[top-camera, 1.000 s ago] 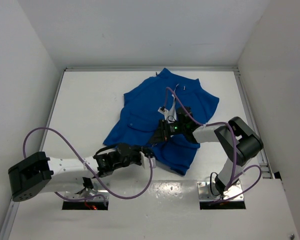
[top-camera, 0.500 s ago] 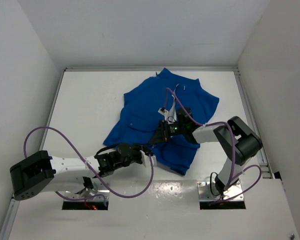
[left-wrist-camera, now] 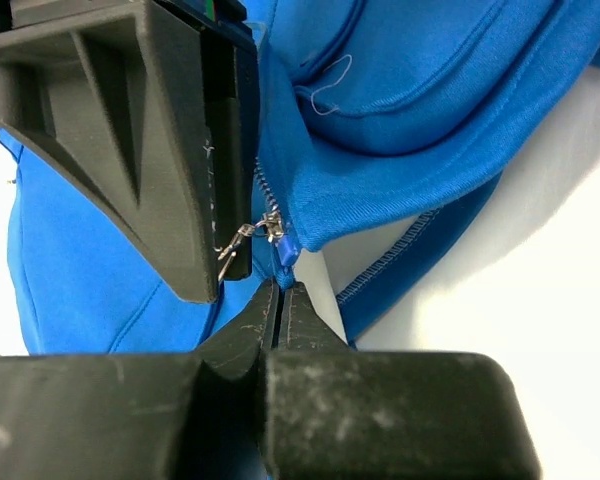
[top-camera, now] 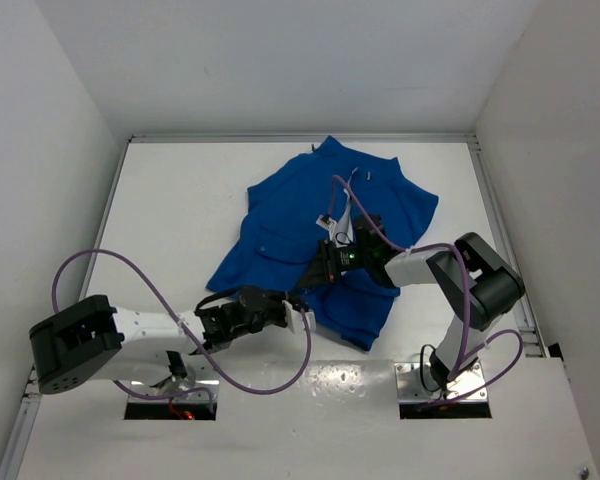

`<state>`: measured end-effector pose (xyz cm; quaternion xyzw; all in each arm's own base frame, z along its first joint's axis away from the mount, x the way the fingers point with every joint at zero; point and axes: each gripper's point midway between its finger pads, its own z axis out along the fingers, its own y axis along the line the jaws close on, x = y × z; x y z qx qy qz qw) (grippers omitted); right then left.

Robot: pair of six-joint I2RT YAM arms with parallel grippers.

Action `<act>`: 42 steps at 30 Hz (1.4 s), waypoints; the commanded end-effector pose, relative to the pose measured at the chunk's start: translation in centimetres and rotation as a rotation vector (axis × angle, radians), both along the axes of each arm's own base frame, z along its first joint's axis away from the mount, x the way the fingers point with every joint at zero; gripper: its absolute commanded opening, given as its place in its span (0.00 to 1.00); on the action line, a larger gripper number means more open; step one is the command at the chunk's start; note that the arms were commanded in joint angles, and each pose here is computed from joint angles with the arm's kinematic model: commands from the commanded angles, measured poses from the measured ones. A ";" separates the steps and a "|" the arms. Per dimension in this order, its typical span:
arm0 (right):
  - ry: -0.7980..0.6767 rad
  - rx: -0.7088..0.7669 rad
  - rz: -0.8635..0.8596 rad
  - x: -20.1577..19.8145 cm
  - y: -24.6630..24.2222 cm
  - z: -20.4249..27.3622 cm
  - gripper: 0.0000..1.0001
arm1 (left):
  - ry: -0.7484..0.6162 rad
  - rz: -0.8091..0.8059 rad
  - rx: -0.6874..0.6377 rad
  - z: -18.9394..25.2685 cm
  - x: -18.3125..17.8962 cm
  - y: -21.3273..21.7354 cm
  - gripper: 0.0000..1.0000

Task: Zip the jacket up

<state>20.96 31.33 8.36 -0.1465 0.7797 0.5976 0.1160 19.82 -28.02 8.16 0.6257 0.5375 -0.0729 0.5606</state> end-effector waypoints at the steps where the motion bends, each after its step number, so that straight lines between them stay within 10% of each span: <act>1: -0.038 0.023 0.002 0.8 0.2 0.5 0.00 | -0.040 -0.007 -0.084 2.6 0.4 -1.0 0.00; 42: -0.339 -0.140 -0.170 15.7 -8.4 -0.1 0.00 | -0.008 -0.099 -0.096 4.1 -4.1 2.1 0.00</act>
